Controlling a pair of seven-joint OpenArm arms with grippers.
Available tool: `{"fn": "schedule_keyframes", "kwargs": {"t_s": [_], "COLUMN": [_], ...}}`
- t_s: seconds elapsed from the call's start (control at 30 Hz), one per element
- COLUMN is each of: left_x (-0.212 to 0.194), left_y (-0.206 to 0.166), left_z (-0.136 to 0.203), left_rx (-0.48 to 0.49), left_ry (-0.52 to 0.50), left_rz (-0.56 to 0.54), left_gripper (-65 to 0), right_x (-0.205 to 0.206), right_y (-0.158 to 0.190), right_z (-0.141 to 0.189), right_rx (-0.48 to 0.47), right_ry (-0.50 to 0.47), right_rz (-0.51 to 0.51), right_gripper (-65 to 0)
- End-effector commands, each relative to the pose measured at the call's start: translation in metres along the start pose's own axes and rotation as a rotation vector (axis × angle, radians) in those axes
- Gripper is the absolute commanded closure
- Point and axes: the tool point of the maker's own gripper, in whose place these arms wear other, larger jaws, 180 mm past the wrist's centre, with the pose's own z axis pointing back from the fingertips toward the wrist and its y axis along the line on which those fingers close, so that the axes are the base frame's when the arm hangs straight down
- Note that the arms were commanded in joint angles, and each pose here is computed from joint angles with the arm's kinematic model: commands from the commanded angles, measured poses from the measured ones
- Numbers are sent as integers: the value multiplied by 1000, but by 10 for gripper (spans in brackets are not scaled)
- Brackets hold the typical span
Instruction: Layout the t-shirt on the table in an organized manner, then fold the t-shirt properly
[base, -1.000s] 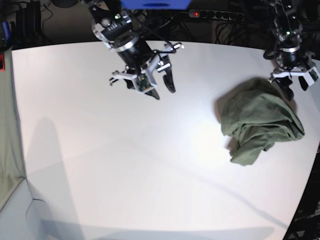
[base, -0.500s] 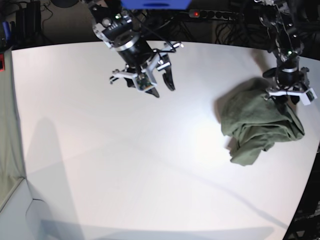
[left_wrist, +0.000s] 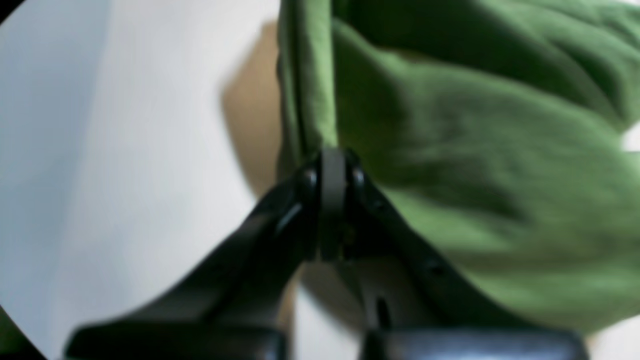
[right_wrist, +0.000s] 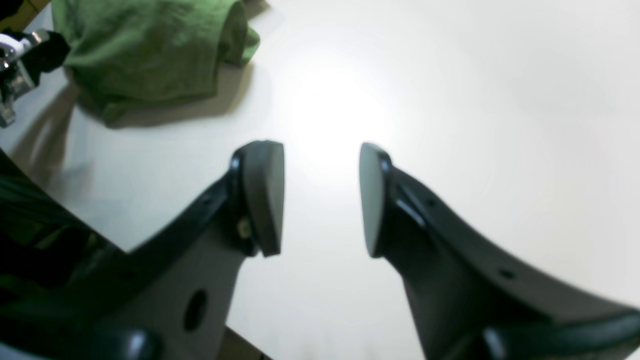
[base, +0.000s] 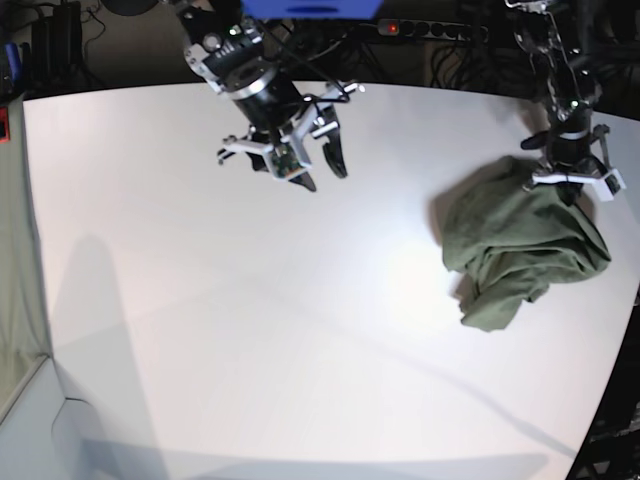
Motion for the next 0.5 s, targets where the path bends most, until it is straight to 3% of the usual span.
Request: {"fn": "schedule_keyframes", "kwargs": {"t_s": [0.0, 0.2, 0.47], "left_x": [25, 58, 67], "left_y": [-6, -28, -32], "left_z": [6, 34, 51], "left_rx": [-19, -75, -91], "left_ry": [-83, -181, -207], "left_rz": [-10, -22, -43], "left_gripper": [-3, -3, -3], "right_x": [13, 13, 14], "right_y": [1, 2, 4], "right_z": [1, 1, 0], "right_rx": [3, 6, 9], "right_ry": [-48, -50, -52], "right_rz": [0, -3, -3], "right_gripper": [-256, -256, -256]}}
